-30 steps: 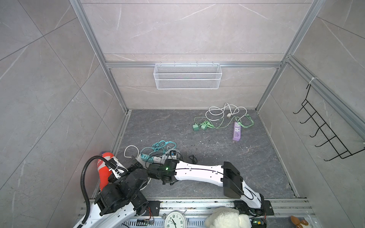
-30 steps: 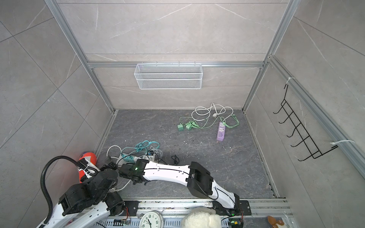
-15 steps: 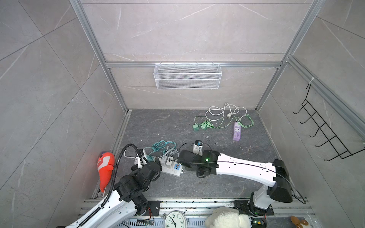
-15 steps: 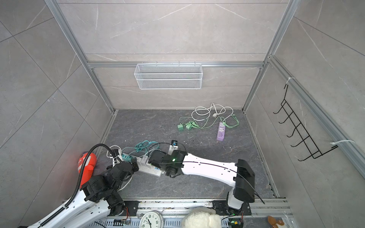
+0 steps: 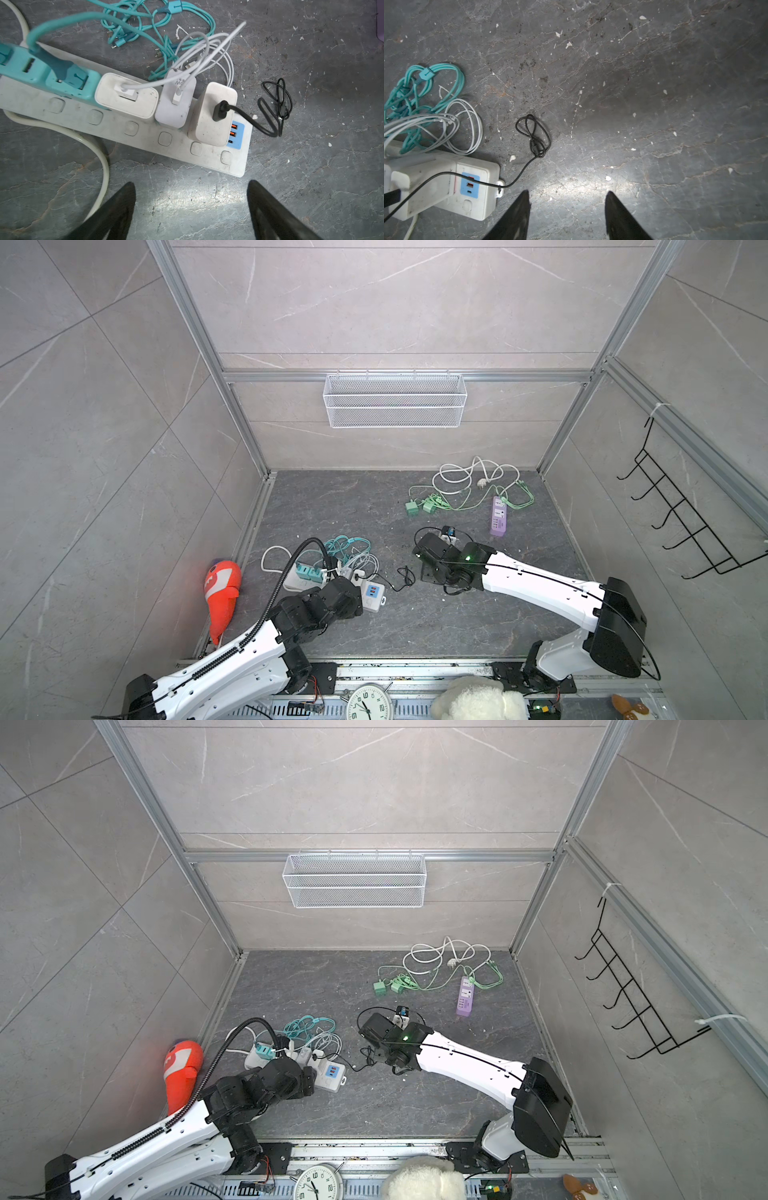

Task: Insert the plug
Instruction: 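Push the plugged cube charger down into the socket with the left gripper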

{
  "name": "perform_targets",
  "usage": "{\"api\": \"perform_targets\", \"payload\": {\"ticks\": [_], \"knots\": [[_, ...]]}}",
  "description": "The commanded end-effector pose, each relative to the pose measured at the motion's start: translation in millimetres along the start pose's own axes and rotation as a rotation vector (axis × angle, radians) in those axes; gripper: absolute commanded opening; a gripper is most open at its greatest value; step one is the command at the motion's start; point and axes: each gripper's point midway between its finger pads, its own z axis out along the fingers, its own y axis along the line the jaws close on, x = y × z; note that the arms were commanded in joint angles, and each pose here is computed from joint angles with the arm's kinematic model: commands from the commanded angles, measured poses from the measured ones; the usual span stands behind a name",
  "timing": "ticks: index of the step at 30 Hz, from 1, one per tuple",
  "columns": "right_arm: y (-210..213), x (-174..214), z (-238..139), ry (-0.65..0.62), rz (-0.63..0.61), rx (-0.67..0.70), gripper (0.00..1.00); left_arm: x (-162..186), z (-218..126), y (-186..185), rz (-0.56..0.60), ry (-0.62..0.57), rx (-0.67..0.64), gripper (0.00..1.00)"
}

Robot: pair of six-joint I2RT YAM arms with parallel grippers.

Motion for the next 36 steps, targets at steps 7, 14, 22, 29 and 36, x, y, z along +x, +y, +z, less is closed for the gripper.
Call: {"api": "perform_targets", "payload": {"ticks": [7, 14, 22, 29, 36], "knots": [[3.2, -3.1, 10.2, 0.029, -0.038, -0.024, 0.59, 21.1, 25.9, -24.5, 0.049, 0.117, 0.052, 0.74], [-3.5, -5.1, 14.5, 0.043, -0.03, -0.023, 0.59, 35.3, 44.1, -23.6, 0.055, 0.191, -0.006, 0.71], [-12.5, -8.2, 25.3, 0.068, -0.014, -0.024, 0.59, 49.4, 55.5, -20.2, 0.036, 0.248, -0.039, 0.71], [-14.7, -11.0, 35.5, 0.091, -0.004, -0.037, 0.59, 57.2, 65.8, -19.7, 0.015, 0.268, -0.038, 0.7], [-13.8, -14.6, 42.3, 0.101, -0.001, -0.049, 0.59, 57.4, 80.7, 0.0, -0.067, 0.282, -0.058, 0.69]]}}
